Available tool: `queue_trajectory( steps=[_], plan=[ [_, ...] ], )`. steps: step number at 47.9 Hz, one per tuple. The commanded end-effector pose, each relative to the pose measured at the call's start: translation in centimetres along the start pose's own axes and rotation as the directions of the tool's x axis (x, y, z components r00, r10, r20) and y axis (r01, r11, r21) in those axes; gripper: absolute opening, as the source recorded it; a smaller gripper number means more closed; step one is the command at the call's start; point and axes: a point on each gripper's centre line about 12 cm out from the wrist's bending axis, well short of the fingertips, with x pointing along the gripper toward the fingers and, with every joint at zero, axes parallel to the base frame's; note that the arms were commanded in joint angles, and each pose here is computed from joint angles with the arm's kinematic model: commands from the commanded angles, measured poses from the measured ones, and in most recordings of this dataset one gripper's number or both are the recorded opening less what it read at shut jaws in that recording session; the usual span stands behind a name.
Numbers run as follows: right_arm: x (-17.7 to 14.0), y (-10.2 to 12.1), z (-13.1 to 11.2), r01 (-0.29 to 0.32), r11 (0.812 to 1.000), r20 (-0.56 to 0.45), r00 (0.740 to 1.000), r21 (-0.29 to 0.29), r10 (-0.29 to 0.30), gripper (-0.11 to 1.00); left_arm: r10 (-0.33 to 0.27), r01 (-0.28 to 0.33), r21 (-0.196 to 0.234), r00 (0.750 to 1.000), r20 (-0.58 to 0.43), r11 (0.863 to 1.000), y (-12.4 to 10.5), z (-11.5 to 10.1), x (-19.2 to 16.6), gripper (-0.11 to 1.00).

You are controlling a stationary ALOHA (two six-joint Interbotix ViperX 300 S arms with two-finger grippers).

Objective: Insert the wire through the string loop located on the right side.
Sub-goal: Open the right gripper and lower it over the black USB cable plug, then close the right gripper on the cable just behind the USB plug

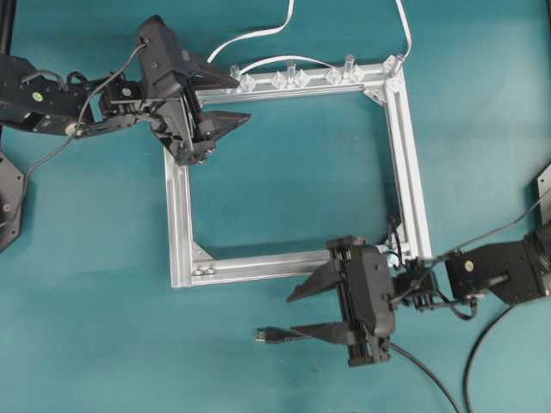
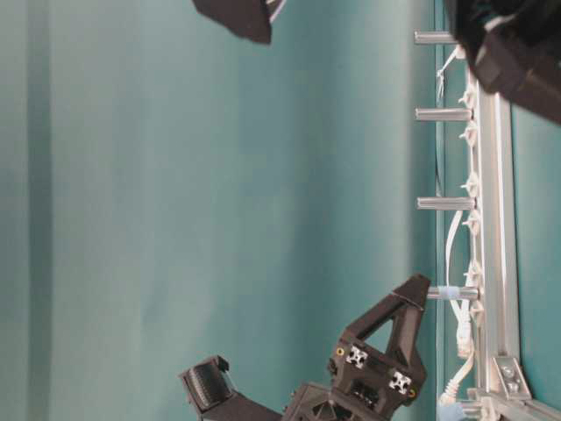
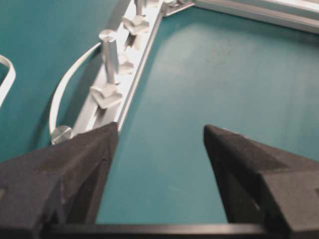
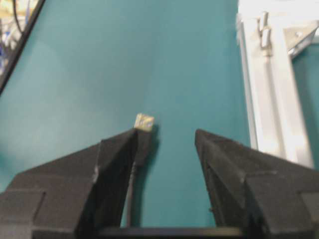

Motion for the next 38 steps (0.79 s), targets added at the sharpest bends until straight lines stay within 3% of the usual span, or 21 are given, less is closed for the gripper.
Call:
queue_trajectory(
  steps=[1, 6, 19, 38],
  plan=[
    [-0.3, 1.3, 1.0, -0.019, 1.0, 0.038, 0.999, 0.025, 0.018, 0.62, -0.008, 0.008, 0.012, 1.0, 0.03, 1.0, -0.3, 0.9, -0.4, 0.72],
    [-0.4, 1.6, 0.6, 0.002, 0.999, 0.03, 1.0, 0.038, -0.003, 0.62, -0.012, 0.012, 0.015, 1.0, 0.022, 1.0, -0.4, 0.6, -0.4, 0.73],
    [1.0, 1.7, -0.9, 0.063, 0.998, 0.02, 0.998, 0.007, -0.063, 0.62, -0.02, 0.02, 0.019, 1.0, 0.014, 1.0, -0.7, 0.3, -0.4, 0.72],
    [2.4, 1.6, -2.2, 0.082, 0.997, 0.002, 0.997, 0.0, -0.082, 0.62, -0.037, 0.037, 0.026, 0.999, -0.005, 0.999, -1.4, -0.5, -0.7, 0.72]
  ],
)
